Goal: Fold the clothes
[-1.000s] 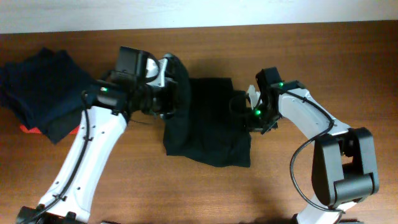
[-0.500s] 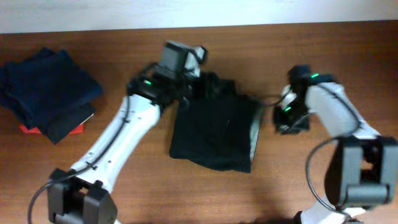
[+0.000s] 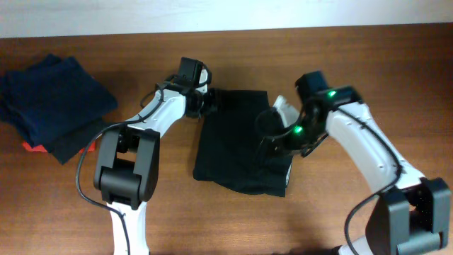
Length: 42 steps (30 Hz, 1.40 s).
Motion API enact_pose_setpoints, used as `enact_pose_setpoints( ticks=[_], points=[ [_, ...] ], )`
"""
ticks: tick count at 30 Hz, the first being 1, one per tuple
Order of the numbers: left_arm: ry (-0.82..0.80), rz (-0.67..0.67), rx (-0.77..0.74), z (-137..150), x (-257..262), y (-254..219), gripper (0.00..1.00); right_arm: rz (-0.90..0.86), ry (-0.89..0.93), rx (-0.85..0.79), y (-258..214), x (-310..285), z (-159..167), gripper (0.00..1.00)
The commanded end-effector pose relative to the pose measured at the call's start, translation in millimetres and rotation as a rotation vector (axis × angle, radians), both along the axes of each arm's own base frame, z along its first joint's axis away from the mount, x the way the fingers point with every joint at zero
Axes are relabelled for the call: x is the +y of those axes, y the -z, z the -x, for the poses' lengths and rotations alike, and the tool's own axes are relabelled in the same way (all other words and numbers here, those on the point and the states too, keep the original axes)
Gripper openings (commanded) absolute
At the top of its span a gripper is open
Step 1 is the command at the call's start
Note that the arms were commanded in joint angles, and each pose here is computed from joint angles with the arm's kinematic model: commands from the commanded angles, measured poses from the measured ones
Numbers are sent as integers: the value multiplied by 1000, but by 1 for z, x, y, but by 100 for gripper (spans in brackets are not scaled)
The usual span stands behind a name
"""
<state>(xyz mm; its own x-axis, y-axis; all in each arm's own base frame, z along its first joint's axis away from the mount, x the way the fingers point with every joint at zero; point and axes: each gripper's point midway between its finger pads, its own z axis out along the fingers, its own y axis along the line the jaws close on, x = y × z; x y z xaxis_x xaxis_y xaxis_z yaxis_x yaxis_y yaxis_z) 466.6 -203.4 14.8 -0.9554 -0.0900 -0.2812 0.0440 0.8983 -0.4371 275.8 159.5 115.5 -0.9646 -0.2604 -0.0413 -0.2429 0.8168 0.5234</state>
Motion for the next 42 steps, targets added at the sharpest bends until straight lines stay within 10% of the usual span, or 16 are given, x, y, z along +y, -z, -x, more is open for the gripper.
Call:
enact_pose_setpoints(
  ticks=[1, 7, 12, 15, 21, 25, 33, 37, 42],
  points=[
    [15, -63, 168, 37, 10, 27, 62, 5, -49, 94, 31, 13, 29, 31],
    [13, -214, 584, 135, 46, 32, 58, 201, 66, 211, 99, -19, 64, 41],
    [20, -259, 724, 170, 55, 17, 57, 510, 394, 98, 126, -100, 17, 50],
    [36, -214, 535, 131, 45, -9, 57, 515, 560, -71, 117, -145, -41, 51],
    [3, -106, -181, -38, 13, -82, 78, 441, 534, -91, 25, -146, -81, 49],
    [32, -56, -203, -46, -3, -73, 78, 297, 497, 36, 3, -116, -61, 57],
    [189, 7, 131, 23, -32, 6, 56, 286, 440, 87, 44, -97, -41, 63],
    [227, -77, 410, 91, -14, 16, 1, 279, 440, 60, 80, -96, -36, 69],
    [217, -147, 689, 153, 9, 1, 15, 320, 451, -32, 93, -106, -49, 72]
  ],
)
